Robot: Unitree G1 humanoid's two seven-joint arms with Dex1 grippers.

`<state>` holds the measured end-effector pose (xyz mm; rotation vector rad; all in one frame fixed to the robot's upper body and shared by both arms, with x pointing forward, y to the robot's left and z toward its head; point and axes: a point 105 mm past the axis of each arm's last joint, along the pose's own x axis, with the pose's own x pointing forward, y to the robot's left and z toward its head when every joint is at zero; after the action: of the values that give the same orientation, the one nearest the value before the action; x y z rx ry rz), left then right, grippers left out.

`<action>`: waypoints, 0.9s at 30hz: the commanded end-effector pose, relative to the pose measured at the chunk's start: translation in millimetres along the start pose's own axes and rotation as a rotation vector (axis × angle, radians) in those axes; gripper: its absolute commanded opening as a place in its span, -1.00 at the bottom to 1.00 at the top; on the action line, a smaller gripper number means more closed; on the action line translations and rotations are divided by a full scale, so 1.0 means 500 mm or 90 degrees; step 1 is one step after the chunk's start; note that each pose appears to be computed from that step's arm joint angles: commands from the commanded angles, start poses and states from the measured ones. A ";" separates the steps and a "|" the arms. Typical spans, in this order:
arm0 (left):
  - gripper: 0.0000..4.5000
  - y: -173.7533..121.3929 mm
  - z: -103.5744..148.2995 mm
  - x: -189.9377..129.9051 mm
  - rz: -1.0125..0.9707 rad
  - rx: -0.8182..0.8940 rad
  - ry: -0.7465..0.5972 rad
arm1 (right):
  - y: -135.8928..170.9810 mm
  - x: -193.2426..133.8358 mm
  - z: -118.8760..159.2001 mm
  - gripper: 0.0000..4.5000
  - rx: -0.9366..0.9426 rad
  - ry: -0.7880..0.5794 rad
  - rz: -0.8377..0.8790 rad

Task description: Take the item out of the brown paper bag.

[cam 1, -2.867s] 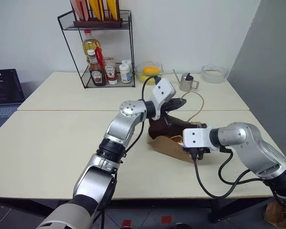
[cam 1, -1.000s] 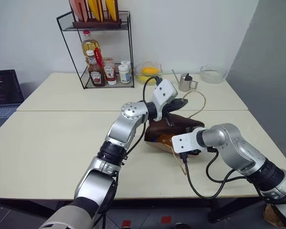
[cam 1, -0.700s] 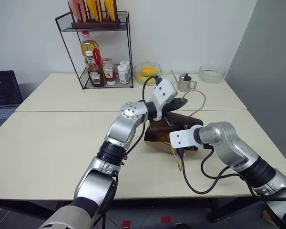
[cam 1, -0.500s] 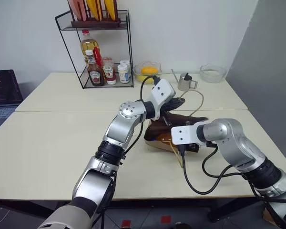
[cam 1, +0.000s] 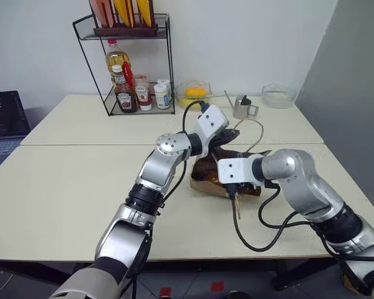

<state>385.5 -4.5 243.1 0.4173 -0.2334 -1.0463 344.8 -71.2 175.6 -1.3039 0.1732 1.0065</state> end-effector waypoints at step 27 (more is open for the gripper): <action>-1.00 -0.002 0.044 -0.003 0.004 0.040 -0.035 | 0.030 0.098 -0.125 0.43 -0.143 0.142 0.062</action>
<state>383.9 -4.5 246.0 0.4240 -0.2431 -1.0439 389.6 -88.1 132.5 -1.6169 0.2215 0.9690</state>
